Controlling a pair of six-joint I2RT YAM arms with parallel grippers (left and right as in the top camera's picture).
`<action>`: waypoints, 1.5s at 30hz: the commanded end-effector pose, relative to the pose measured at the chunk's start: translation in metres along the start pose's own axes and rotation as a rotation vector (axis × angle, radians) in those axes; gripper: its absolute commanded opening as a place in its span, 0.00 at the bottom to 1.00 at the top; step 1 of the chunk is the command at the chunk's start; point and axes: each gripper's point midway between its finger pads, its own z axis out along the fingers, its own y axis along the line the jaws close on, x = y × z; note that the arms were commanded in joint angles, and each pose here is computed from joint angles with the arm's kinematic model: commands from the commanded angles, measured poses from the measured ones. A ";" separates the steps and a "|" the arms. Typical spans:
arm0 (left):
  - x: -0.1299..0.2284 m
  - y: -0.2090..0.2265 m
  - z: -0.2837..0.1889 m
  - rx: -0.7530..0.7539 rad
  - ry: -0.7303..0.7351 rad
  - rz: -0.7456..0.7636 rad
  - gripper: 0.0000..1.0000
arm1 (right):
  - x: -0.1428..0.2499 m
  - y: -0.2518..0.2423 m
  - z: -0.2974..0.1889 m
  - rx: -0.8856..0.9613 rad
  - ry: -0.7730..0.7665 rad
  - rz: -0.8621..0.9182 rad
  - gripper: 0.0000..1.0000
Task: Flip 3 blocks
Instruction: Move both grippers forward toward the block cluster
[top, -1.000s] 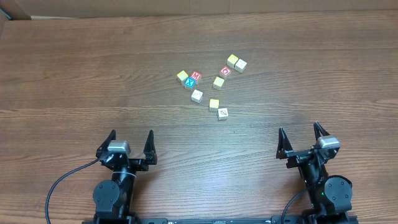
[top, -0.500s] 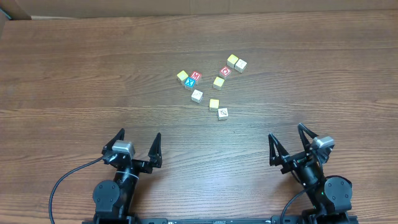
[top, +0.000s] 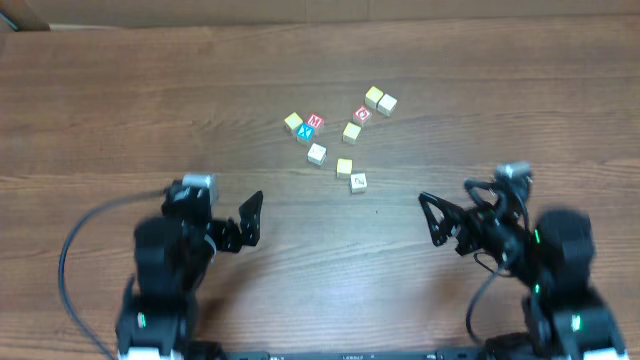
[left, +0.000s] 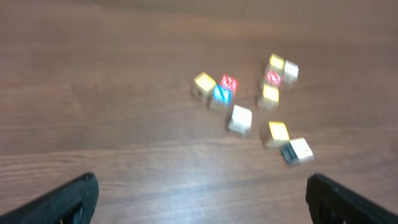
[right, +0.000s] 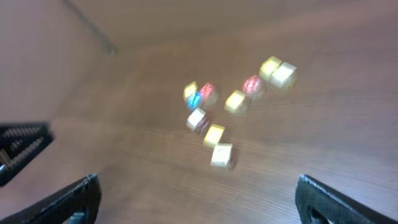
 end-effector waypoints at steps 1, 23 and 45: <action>-0.029 -0.022 0.022 0.054 0.187 0.002 1.00 | -0.015 0.012 0.021 -0.047 0.192 0.090 1.00; -0.003 -0.038 0.114 -0.018 0.735 0.018 1.00 | 0.071 -0.024 0.144 0.109 0.825 0.136 0.97; -0.007 -0.037 0.124 -0.032 0.701 -0.020 0.99 | 0.134 -0.047 0.228 0.294 0.814 -0.142 0.85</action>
